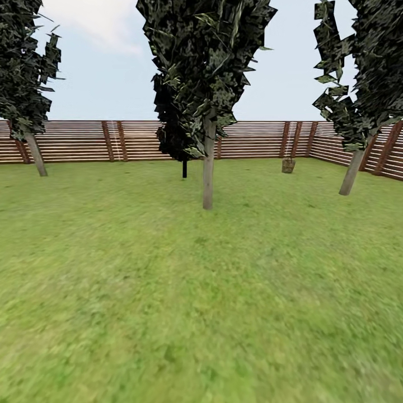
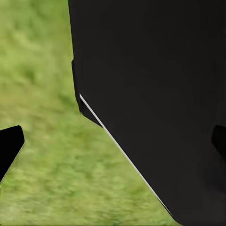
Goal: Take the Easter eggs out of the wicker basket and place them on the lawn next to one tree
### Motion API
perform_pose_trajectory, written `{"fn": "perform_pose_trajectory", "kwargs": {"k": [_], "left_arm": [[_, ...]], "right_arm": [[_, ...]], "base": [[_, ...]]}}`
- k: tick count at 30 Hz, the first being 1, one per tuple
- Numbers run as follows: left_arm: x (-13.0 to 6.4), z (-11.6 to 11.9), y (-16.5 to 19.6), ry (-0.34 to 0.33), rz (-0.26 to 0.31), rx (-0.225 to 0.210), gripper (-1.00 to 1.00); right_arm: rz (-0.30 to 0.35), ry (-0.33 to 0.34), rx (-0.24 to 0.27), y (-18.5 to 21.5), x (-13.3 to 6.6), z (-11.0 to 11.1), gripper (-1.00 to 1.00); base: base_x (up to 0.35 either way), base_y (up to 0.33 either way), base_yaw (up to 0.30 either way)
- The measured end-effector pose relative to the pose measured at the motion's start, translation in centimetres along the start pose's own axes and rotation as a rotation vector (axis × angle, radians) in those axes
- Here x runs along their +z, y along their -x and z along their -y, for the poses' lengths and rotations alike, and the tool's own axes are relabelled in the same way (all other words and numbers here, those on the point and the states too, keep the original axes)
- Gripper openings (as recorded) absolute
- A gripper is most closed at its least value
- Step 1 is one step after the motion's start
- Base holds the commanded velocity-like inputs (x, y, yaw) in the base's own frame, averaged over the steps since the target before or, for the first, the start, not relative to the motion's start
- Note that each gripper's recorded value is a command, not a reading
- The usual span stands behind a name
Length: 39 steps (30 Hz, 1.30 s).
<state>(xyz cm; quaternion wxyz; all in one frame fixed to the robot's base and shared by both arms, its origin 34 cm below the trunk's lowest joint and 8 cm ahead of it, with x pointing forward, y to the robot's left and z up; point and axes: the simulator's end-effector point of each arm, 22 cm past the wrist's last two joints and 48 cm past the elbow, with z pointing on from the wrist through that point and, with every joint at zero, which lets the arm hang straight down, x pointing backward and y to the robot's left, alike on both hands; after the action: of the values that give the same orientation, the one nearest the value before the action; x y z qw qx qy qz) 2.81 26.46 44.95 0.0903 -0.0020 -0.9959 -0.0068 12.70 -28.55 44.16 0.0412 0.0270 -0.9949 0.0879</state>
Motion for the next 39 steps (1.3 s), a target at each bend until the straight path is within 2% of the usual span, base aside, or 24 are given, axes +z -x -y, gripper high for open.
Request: {"fn": "perform_pose_trajectory", "kwargs": {"k": [23, 39], "left_arm": [[0.00, 0.00, 0.01, 0.000, 0.000, 0.000, 1.00], [0.00, 0.00, 0.00, 0.000, 0.000, 0.000, 1.00]], "right_arm": [[0.001, 0.000, 0.001, 0.01, 0.01, 0.04, 1.00], [0.001, -0.001, 0.001, 0.01, 0.01, 0.10, 1.00]], "base": [[0.335, 0.000, -0.005], [0.335, 0.000, -0.281]]}}
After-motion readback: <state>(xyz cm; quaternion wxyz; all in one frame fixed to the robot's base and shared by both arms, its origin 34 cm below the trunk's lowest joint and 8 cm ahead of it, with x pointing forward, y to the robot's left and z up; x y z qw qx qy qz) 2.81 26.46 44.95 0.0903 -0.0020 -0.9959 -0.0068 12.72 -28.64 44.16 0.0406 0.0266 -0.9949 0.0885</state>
